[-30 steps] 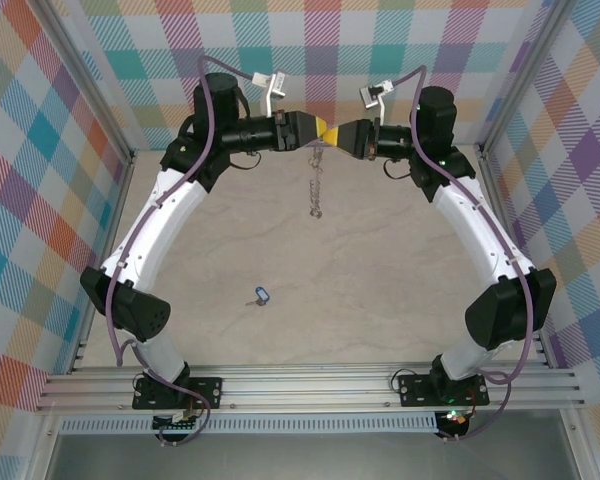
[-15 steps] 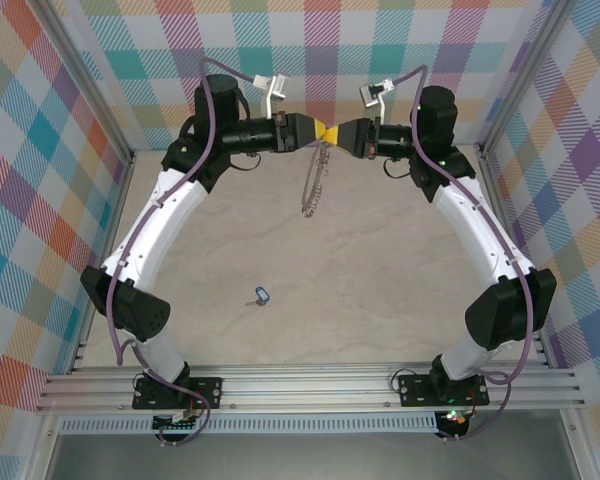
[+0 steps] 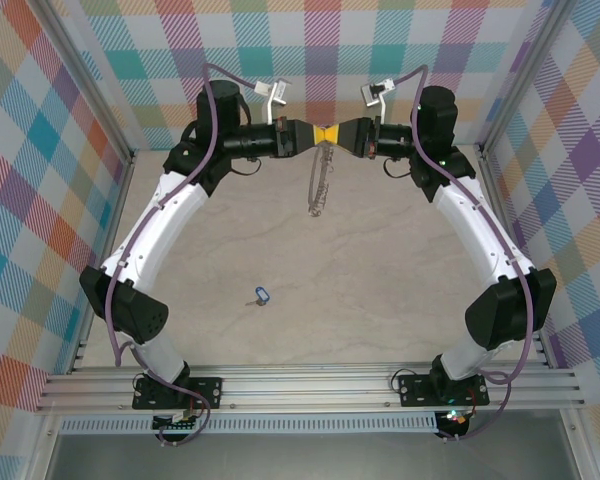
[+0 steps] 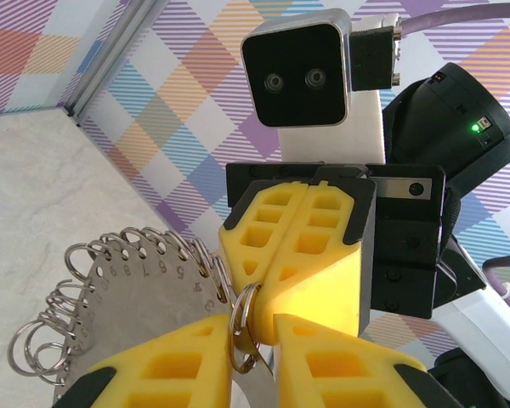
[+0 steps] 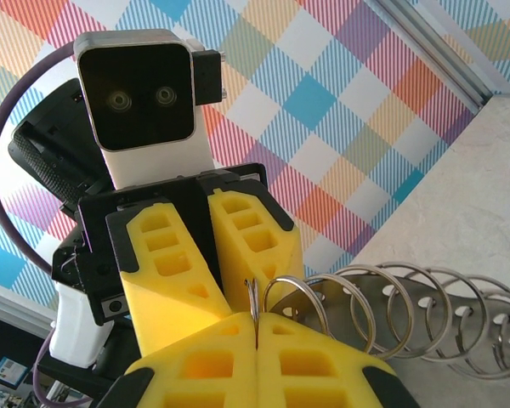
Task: Put the keys on the keyring
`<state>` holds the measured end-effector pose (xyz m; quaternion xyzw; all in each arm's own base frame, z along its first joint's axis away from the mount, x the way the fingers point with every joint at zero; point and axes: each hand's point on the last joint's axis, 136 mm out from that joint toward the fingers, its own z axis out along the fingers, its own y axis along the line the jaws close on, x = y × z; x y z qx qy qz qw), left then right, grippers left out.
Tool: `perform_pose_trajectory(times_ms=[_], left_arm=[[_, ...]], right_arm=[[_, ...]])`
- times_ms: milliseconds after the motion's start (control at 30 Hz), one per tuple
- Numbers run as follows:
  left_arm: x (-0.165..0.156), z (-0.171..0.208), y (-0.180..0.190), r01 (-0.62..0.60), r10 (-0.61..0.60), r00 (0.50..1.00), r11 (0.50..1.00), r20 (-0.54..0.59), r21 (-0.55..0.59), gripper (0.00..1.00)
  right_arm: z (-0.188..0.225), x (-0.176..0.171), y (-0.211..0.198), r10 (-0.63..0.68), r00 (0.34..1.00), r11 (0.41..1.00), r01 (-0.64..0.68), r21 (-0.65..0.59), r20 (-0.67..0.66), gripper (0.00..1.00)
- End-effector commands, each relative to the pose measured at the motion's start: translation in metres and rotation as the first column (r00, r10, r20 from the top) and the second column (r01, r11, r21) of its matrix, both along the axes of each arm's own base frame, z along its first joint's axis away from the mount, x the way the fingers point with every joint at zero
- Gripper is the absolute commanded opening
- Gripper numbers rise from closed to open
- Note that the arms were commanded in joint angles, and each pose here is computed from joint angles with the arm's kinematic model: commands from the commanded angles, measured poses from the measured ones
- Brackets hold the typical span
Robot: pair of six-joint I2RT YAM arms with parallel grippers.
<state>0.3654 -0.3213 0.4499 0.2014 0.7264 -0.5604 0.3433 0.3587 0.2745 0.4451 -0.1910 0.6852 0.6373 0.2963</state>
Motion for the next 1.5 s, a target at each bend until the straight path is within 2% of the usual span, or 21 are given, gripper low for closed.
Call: perform_pose_trajectory(times_ms=[0,100,467,600,667,833,867,933,1000,1033,1200,1467], left_arm=[[-0.009,0.012,0.006,-0.009,0.010,1.000,1.000,0.030,-0.013,0.21],[-0.007,0.014,0.008,-0.034,0.034,0.999,0.999,0.037,-0.015,0.23],[-0.005,0.020,0.008,-0.045,0.047,0.998,0.998,0.043,-0.046,0.08],[-0.006,0.023,0.007,-0.038,0.041,0.998,0.997,0.052,-0.060,0.05],[-0.006,0.023,0.007,-0.037,0.040,0.998,0.997,0.050,-0.063,0.00],[-0.004,0.023,0.008,-0.048,0.051,0.997,0.997,0.052,-0.065,0.00],[-0.004,0.022,0.008,-0.048,0.052,0.997,0.997,0.052,-0.064,0.00],[-0.003,0.021,0.009,-0.056,0.059,0.997,0.997,0.058,-0.057,0.00],[-0.002,0.019,0.009,-0.062,0.065,0.995,0.997,0.069,-0.043,0.00],[-0.002,0.018,0.010,-0.065,0.068,0.995,0.997,0.078,-0.035,0.00],[-0.006,0.017,0.012,-0.053,0.051,0.991,0.999,0.126,0.011,0.00],[-0.013,0.028,0.022,-0.083,0.063,0.943,0.995,0.326,0.048,0.00]], right_arm=[[0.013,-0.003,-0.002,-0.009,0.999,1.000,0.008,0.024,0.051,0.00],[0.012,-0.004,-0.002,-0.011,0.999,1.000,0.010,0.023,0.048,0.00],[0.008,-0.004,-0.002,-0.012,0.999,1.000,0.011,0.021,0.036,0.00],[0.007,-0.003,-0.001,-0.010,0.999,1.000,0.009,0.021,0.032,0.00],[0.007,-0.004,-0.001,-0.006,1.000,1.000,0.006,0.022,0.030,0.00],[0.003,0.000,-0.001,-0.020,1.000,1.000,0.020,0.017,0.010,0.00],[0.002,0.000,-0.001,-0.023,1.000,1.000,0.023,0.015,0.004,0.05],[-0.001,0.003,-0.004,-0.042,0.999,0.999,0.043,0.005,-0.007,0.35],[-0.002,0.005,-0.011,-0.076,0.997,0.997,0.076,-0.010,-0.008,0.51],[-0.002,0.007,-0.017,-0.099,0.995,0.995,0.099,-0.015,-0.010,0.55],[0.006,0.009,-0.044,-0.165,0.986,0.986,0.165,-0.017,0.007,0.59],[0.019,-0.004,-0.043,-0.117,0.991,0.992,0.119,-0.029,0.066,0.56]])
